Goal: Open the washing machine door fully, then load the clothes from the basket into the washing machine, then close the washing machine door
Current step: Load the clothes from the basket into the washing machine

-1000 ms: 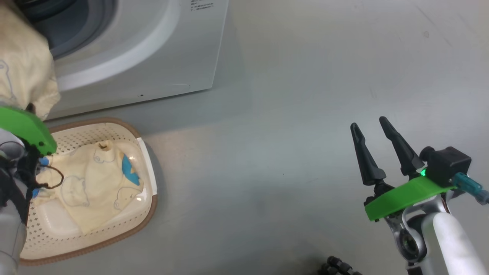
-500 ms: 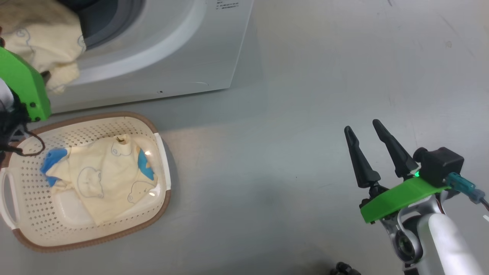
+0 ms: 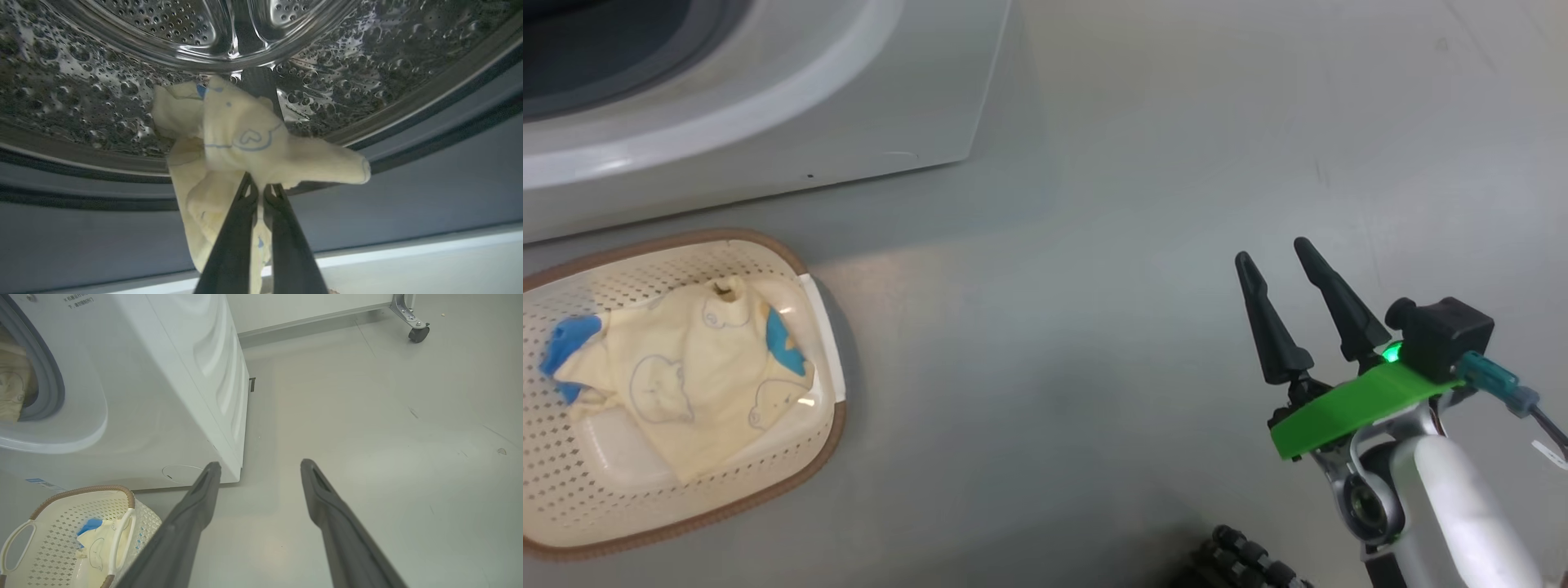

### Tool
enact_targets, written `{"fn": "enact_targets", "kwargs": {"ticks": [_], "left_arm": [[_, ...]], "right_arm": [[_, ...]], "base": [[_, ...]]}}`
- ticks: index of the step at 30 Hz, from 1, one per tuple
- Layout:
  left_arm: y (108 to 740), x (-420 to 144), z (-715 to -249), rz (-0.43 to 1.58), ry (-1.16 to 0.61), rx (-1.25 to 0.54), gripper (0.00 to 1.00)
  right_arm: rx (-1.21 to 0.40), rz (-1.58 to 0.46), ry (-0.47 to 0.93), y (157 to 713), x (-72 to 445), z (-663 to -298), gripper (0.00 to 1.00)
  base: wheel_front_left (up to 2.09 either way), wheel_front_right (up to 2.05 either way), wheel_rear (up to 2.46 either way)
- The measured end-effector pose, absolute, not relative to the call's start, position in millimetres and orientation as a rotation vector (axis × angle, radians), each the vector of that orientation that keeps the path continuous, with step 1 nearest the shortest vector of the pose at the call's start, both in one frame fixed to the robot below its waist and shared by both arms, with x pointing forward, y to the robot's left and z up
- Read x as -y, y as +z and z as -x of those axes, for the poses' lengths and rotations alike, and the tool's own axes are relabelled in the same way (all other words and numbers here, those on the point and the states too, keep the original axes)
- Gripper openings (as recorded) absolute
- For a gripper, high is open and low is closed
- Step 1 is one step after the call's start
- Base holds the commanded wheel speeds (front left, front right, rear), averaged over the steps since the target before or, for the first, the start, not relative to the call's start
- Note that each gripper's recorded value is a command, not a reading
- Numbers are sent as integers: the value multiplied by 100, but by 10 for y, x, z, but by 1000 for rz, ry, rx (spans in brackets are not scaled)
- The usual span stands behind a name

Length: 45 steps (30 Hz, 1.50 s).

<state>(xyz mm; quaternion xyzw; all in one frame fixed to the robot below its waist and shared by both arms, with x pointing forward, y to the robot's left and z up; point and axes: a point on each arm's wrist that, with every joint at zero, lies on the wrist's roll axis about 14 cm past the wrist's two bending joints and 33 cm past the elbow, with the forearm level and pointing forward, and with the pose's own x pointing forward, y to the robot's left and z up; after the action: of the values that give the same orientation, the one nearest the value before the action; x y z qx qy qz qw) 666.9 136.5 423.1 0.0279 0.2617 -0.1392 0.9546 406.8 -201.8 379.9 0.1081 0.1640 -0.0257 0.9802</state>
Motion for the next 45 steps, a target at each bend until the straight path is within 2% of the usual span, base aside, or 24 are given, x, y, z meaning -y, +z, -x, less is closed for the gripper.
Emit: {"fn": "enact_targets", "kwargs": {"ticks": [14, 20, 21, 22, 39, 45], "left_arm": [[4442, -1363, -7545, -98, -149, -94, 0], [4218, -1443, -7704, -62, -88, -107, 0], [4035, -1467, -7708, -63, -73, -160, 65], [3975, -1475, -7706, -66, -70, -175, 100], [4092, -1487, -7460, -36, -54, -138, 100], [4092, -1499, -7141, -49, -55, -131, 100]], "right_arm": [[-363, -208, -133, 3575, 2265, -4010, 100], [-385, -201, -149, 3501, 2315, -3978, 100], [-386, -202, -161, 3487, 2346, -3960, 100], [-393, -201, -164, 3467, 2353, -3947, 100], [-336, -187, -112, 3616, 2250, -4126, 100], [-290, -180, -101, 3815, 2248, -4186, 100]], "base": [[0, 0, 0], [0, 0, 0], [0, 0, 0], [0, 0, 0], [0, 0, 0], [0, 0, 0]]}}
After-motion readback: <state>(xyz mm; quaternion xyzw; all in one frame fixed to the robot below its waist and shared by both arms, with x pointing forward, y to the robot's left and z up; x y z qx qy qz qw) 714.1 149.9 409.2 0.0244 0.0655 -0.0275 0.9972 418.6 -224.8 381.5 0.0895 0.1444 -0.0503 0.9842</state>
